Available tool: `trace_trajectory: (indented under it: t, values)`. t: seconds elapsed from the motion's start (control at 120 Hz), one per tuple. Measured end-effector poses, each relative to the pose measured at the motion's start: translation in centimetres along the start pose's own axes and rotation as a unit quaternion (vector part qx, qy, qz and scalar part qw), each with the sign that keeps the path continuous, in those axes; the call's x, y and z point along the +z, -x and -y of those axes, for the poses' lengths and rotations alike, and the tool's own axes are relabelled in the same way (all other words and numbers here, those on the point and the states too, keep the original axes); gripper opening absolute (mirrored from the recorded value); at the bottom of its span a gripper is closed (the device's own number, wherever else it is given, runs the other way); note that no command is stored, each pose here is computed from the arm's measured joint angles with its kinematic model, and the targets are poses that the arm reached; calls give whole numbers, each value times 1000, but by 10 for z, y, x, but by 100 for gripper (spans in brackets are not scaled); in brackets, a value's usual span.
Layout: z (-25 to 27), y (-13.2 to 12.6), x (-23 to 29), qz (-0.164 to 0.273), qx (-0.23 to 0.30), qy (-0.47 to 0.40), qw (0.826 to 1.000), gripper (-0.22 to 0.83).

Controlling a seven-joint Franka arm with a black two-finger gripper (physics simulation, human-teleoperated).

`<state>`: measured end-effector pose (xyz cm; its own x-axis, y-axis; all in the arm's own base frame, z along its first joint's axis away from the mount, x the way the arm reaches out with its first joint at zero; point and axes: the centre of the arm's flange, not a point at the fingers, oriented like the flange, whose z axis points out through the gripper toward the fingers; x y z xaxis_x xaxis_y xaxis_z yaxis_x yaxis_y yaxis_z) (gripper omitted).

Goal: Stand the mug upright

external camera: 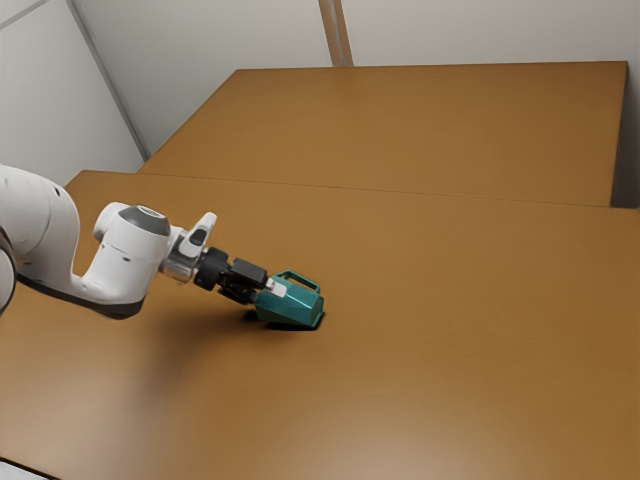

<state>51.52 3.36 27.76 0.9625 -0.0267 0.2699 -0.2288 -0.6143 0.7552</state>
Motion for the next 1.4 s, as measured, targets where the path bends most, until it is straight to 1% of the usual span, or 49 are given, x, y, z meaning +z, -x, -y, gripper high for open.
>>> trace_trajectory:
  t: [0.1, 0.25, 0.483, 0.683, 0.833, 1.025, 1.133, 1.2, 1.4]
  values:
    - [-1, 0, 3, 0, -1, 3, 1000, 46]
    - [-1, 0, 9, 2, -4, 4, 1000, 34]
    - [-4, -1, 8, 0, -2, 4, 1000, 2]
    - [-17, -6, 7, -2, 12, 6, 1000, -10]
    - [-44, -15, 1, -9, 39, 11, 999, -14]
    - [-73, -25, -14, -21, 69, 12, 997, -15]
    - [-88, -30, -25, -17, 89, 3, 996, -15]
    - [-97, -33, -31, -9, 103, -6, 995, -16]
    - [-121, -45, -52, 45, 150, -70, 985, -16]
